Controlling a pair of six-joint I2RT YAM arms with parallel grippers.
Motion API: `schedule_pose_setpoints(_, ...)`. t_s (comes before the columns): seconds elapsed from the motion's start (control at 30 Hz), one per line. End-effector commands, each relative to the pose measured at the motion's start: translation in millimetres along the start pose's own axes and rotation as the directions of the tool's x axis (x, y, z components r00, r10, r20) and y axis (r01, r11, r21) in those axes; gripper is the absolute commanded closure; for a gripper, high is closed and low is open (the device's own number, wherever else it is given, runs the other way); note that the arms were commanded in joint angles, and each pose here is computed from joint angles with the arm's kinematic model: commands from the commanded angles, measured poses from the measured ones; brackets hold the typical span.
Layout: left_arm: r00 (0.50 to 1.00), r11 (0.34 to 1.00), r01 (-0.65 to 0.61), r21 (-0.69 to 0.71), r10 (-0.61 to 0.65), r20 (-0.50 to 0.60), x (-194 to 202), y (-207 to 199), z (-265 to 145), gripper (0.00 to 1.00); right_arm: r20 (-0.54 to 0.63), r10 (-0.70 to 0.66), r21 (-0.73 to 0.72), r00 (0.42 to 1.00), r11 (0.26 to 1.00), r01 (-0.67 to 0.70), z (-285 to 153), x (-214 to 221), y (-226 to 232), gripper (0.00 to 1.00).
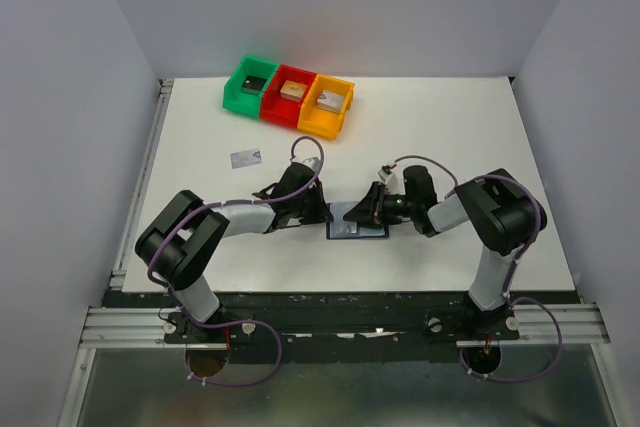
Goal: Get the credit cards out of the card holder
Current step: Remove the credit card from the card holder.
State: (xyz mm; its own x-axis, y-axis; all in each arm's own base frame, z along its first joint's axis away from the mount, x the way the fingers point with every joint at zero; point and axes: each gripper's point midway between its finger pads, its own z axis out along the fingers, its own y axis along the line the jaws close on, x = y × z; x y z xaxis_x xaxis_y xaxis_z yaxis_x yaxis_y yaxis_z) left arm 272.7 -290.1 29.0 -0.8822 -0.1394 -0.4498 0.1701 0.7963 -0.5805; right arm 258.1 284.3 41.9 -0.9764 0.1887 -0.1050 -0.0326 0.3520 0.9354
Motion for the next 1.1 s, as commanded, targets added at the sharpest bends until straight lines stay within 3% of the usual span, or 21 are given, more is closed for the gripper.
schedule_pose_setpoints(0.0,0.998,0.993,0.016,-0.116,-0.023,-0.054,20,30,-2,1.00,0.027,-0.023,0.021,0.999,1.000,0.023,-7,-3,-2,0.59)
schedule_pose_setpoints(1.07,0.998,0.987,0.021,-0.161,-0.030,-0.053,23,42,-7,1.00,0.080,-0.057,0.064,0.995,0.997,0.052,-33,-12,-3,0.63)
